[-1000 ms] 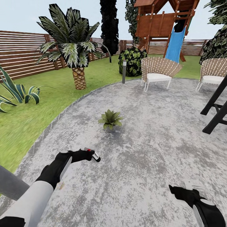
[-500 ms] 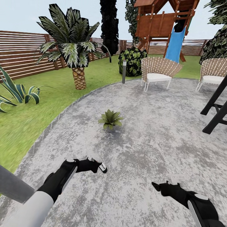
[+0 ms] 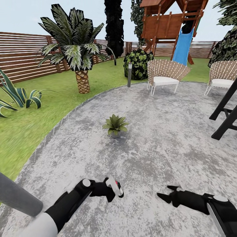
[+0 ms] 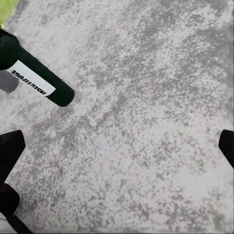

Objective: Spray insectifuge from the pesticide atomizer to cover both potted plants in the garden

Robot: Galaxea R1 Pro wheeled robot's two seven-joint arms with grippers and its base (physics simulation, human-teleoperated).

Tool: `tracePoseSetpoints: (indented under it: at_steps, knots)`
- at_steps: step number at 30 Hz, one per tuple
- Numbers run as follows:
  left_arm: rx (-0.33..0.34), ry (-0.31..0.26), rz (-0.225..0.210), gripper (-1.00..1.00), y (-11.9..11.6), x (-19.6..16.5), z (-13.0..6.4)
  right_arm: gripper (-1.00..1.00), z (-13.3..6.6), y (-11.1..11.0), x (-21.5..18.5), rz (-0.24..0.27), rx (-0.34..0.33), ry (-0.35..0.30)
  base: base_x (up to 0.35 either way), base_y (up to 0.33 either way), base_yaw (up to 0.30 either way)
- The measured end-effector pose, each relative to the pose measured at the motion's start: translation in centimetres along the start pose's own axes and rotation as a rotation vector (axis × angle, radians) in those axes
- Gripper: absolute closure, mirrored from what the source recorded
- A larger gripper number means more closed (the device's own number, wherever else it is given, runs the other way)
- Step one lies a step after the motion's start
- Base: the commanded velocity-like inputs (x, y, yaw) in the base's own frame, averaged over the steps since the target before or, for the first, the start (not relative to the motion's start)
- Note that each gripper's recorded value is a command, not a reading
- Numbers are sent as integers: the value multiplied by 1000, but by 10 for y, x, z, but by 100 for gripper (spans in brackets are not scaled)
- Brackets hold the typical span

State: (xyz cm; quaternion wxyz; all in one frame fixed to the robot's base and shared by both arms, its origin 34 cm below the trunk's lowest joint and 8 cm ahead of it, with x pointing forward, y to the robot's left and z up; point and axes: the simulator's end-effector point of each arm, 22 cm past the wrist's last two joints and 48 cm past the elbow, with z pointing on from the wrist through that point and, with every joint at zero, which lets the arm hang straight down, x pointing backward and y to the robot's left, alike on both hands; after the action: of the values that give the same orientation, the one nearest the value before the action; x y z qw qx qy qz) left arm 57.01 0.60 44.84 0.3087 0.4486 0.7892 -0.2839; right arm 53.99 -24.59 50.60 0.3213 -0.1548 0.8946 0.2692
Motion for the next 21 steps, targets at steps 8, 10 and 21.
tracePoseSetpoints:
  at_steps: [8,10,21]
  knots:
    - [83,70,121,100,-33,8,14,-100,-19,13,-15,-58,-131,10,0,0,0]
    - [121,69,141,100,-35,-1,12,-100,-19,15,-15,-60,-138,10,0,0,0]
    - [284,130,267,100,-42,-20,-7,-100,-18,18,-16,-57,-148,7,0,0,0]
